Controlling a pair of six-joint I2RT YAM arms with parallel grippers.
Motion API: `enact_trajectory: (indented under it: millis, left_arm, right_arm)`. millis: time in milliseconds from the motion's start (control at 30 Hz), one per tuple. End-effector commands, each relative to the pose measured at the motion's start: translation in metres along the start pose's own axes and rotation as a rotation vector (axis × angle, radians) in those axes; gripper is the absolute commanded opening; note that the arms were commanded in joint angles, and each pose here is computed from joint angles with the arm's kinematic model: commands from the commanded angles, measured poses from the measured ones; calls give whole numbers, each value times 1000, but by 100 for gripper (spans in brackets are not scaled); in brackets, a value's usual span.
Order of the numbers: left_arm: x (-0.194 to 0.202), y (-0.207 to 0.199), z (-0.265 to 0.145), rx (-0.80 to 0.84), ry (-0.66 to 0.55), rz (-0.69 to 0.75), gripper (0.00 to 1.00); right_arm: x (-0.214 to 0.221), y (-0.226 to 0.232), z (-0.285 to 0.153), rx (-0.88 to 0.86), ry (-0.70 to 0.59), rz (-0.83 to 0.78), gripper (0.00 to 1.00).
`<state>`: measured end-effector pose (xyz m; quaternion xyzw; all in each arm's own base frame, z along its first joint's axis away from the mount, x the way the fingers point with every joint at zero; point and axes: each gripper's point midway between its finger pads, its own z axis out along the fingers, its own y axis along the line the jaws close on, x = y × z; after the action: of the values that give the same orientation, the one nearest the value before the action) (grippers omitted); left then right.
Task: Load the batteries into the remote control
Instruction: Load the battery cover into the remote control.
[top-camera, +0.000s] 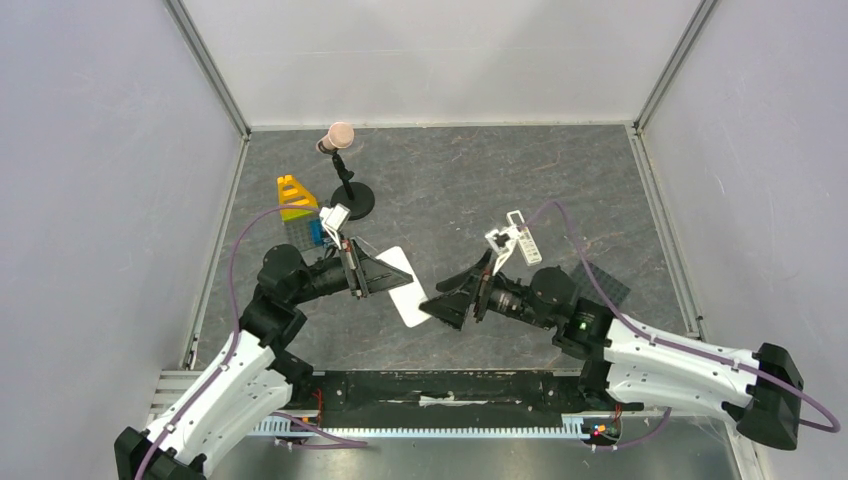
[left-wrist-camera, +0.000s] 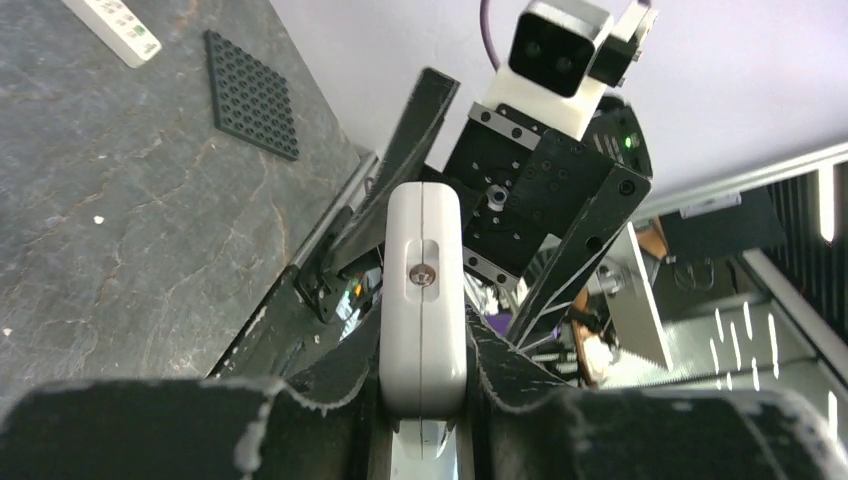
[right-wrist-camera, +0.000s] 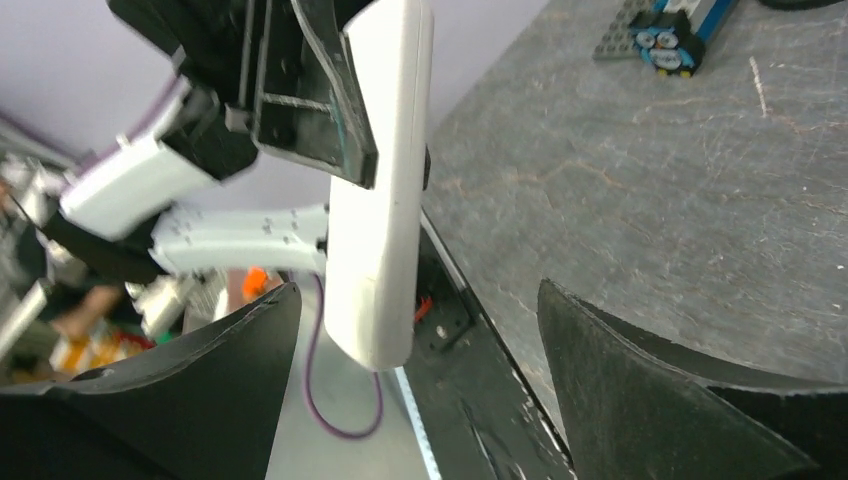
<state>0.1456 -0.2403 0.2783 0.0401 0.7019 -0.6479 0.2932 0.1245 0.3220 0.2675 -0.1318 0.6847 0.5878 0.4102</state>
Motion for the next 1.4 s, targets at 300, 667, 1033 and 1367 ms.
enact_trajectory:
  millis: [300,667,1033,1367]
  left_arm:
    - [15,-45,-8,200,171,227,2]
    - [15,-45,-7,203,181,225,4]
    - [11,-24,-7,69,150,255,66]
    - [-36,102,-61,-771,-105,226,73]
  right_arm:
    - [24,34,21,-191,264,-245,65]
    - [35,33,27,-200,319,-197,17]
    - [17,13,26,-101,247,-152,0]
    - [3,-109,-14,517,273,-291,0]
